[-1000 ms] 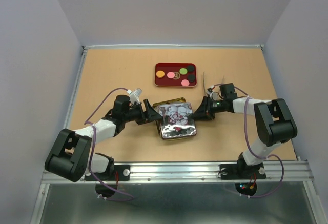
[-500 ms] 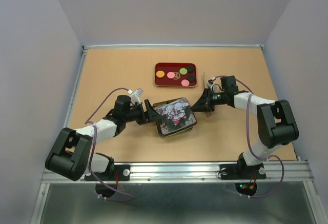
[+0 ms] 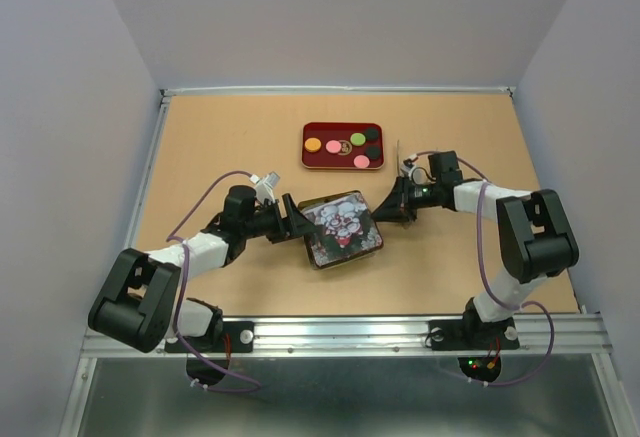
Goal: Pack the cookies
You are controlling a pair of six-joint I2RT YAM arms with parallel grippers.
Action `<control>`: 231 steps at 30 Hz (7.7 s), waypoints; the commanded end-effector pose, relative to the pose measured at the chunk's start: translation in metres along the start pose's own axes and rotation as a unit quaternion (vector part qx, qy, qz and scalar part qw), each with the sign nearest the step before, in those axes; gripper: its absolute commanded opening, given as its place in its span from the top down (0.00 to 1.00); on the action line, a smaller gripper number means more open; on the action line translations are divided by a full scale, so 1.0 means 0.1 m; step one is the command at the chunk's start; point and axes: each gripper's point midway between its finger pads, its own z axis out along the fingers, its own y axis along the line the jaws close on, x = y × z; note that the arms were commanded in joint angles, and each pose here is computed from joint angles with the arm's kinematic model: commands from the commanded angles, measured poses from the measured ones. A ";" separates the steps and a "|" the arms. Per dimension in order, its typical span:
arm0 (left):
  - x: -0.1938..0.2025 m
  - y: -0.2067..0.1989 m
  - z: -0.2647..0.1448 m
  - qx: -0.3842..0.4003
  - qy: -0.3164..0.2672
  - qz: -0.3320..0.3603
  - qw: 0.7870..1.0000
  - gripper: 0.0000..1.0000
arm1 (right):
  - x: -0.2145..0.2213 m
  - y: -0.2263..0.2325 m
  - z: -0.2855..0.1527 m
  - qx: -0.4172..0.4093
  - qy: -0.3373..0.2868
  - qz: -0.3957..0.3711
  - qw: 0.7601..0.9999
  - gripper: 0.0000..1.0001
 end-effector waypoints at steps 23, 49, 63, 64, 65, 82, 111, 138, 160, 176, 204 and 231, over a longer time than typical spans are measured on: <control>0.01 -0.04 0.04 0.010 -0.001 0.013 1.000 0.23 | -0.06 -0.03 0.02 0.020 -0.019 -0.001 1.000 0.92; 0.01 0.27 0.12 -0.071 0.000 -0.014 0.997 0.49 | -0.25 0.32 -0.54 0.121 -0.143 -0.047 0.981 0.25; 0.02 0.28 0.12 -0.071 0.000 -0.015 0.997 0.50 | 1.29 0.32 -0.28 0.149 -0.034 -0.046 0.987 0.95; 0.01 0.28 0.12 -0.071 -0.002 -0.014 0.997 0.49 | 1.25 0.30 -0.28 0.157 -0.046 -0.037 0.986 0.95; 0.02 0.28 0.12 -0.071 -0.001 -0.016 0.997 0.50 | 1.39 0.20 -0.21 0.177 -0.034 -0.046 0.983 1.00; 0.04 0.24 0.11 -0.056 -0.003 -0.012 0.998 0.50 | 1.59 -0.30 0.21 0.266 -0.080 -0.048 0.959 1.00; 0.03 0.17 0.06 -0.037 -0.021 -0.004 0.999 0.32 | 1.23 0.25 0.40 0.245 -0.224 -0.149 0.931 1.00; -0.18 -0.25 -0.20 0.022 -0.088 0.017 0.996 0.08 | 1.03 0.52 0.49 0.251 -0.246 -0.189 0.917 1.00; -0.25 -0.32 -0.25 0.023 -0.100 0.028 0.994 0.08 | 0.82 1.29 0.28 0.181 -0.269 -0.241 0.915 0.99; -1.44 -0.08 -0.22 -0.076 -0.171 0.052 0.981 0.08 | 1.52 0.12 -0.46 0.267 -0.190 -0.109 0.938 0.96; -1.64 -0.10 0.77 0.020 -0.067 0.111 0.991 0.12 | 0.88 0.10 0.28 0.326 -0.206 -0.151 0.910 0.97; -0.94 -0.23 0.83 0.067 -0.011 0.082 0.994 0.12 | 0.26 0.35 0.34 0.332 -0.251 -0.176 0.892 0.99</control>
